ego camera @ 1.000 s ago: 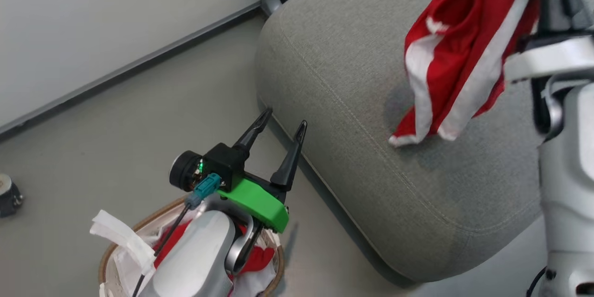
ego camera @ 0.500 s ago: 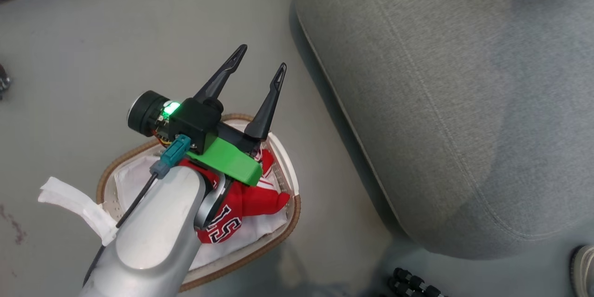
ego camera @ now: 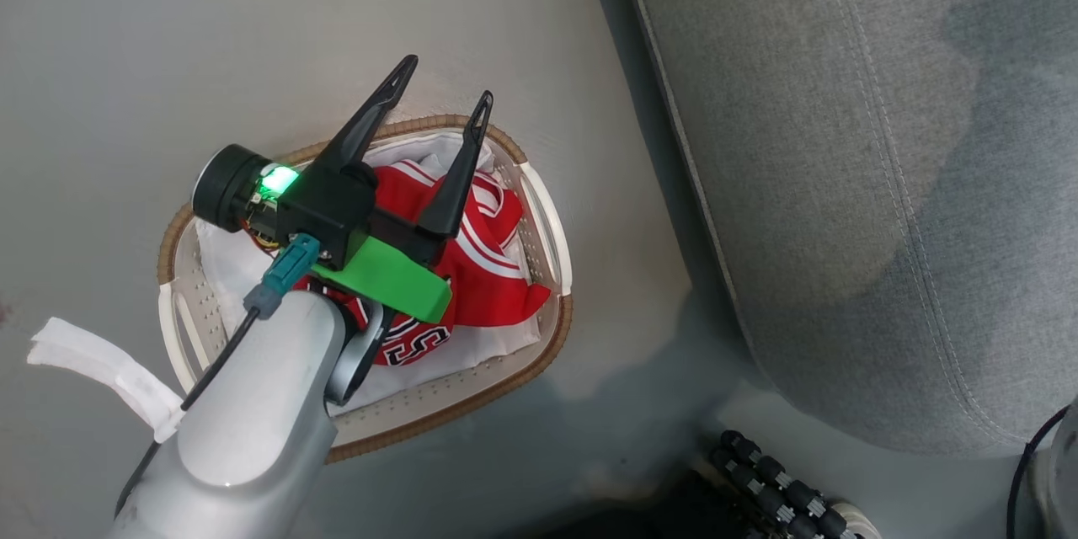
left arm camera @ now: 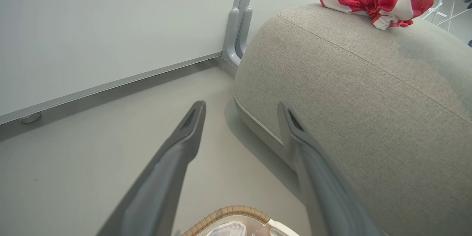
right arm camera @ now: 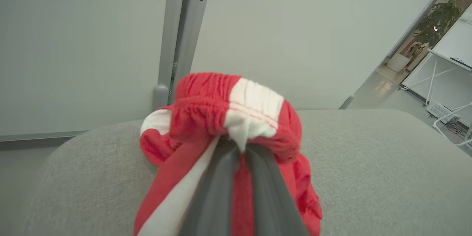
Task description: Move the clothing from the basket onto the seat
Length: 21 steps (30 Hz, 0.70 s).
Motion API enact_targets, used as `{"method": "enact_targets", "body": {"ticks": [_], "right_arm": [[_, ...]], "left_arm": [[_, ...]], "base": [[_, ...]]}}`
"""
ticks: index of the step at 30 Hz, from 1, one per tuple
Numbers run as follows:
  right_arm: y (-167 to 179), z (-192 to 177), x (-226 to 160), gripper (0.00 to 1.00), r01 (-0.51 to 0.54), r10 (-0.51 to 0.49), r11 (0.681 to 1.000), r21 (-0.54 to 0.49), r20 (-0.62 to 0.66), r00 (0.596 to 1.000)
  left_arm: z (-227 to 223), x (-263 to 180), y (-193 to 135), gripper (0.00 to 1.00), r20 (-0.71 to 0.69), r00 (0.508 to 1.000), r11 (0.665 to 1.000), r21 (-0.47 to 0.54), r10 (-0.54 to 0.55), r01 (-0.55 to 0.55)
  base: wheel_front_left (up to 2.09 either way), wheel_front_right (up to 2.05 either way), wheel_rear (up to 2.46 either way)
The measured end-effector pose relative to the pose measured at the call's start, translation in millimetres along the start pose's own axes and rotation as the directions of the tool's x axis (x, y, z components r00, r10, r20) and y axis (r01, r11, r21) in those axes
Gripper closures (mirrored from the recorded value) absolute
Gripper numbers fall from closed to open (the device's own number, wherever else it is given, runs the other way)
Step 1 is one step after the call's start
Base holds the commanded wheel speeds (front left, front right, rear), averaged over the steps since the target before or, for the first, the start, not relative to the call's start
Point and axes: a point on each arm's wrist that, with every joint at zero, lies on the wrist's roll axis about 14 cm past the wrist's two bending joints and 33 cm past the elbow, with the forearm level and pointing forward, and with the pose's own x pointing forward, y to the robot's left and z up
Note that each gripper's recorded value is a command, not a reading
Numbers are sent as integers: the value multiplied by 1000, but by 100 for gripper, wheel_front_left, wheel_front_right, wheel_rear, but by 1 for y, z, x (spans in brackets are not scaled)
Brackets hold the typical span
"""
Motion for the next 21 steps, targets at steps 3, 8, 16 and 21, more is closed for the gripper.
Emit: {"method": "enact_targets", "body": {"ticks": [3,8,16,21], "right_arm": [[8,-26,-11,100,-8,9,1000,29,-68,998],[0,-45,-32,75,4,2,999,43,-134,991],[-7,-35,-58,0,-8,12,999,32,-120,993],[-7,-26,-76,0,-22,26,999,42,-107,994]], "left_arm": [[-6,0,3,0,-12,1000,1000,-3,4,-4],[-1,1,-2,0,-10,1000,1000,2,-7,7],[16,-4,-4,0,12,999,1000,9,30,-30],[33,-10,-7,0,30,997,998,10,65,-66]], "base": [[0,0,0],[0,0,0],[0,0,0],[0,0,0]]}}
